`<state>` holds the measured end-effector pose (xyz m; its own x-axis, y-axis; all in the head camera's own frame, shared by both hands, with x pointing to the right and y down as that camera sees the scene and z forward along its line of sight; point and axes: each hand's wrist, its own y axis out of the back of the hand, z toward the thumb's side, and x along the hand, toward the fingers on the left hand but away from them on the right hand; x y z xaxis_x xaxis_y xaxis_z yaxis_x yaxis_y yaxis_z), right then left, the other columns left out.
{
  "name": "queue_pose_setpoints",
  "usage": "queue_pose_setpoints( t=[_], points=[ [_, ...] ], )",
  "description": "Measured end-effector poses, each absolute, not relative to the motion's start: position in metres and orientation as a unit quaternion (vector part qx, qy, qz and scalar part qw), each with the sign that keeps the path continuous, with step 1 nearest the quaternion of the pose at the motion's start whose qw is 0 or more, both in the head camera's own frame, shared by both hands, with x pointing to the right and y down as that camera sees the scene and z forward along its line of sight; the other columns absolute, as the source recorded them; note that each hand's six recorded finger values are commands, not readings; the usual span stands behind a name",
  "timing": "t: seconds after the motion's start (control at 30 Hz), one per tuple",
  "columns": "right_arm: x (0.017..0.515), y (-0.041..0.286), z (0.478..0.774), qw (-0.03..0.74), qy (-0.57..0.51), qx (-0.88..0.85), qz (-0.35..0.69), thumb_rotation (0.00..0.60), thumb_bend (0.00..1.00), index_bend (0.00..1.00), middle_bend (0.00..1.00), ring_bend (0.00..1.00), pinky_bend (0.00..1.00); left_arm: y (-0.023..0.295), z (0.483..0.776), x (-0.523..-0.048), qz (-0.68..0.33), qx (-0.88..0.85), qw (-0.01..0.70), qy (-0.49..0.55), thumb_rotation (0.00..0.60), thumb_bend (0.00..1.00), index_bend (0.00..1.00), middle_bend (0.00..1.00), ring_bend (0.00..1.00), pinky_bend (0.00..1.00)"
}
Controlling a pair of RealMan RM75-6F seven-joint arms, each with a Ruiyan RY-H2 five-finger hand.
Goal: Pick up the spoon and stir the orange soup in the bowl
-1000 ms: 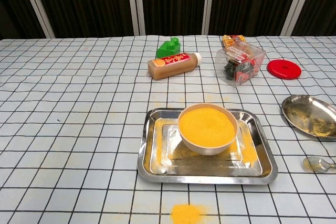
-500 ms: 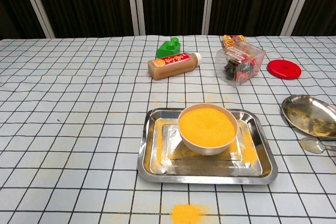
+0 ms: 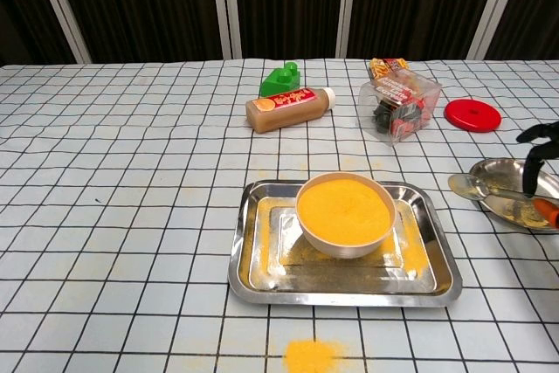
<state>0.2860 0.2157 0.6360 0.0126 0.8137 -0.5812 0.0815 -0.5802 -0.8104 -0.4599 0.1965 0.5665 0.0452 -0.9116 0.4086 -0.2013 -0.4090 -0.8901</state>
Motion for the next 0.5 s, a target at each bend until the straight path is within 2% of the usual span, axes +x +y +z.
queue_pose_setpoints(
  t=[0.33, 0.5],
  points=[
    [0.199, 0.198, 0.634, 0.342, -0.289, -0.669, 0.594, 0.600, 0.53, 0.60, 0.14, 0.00, 0.00, 0.195, 0.567, -0.461, -0.536, -0.650, 0.318, 0.434, 0.600, 0.00, 0.00, 0.00, 0.00, 0.00],
    [0.176, 0.198, 0.643, 0.384, -0.259, -0.653, 0.599, 0.600, 0.53, 0.60, 0.14, 0.00, 0.00, 0.194, 0.566, -0.461, -0.533, -0.653, 0.312, 0.438, 0.600, 0.00, 0.00, 0.00, 0.00, 0.00]
  ],
)
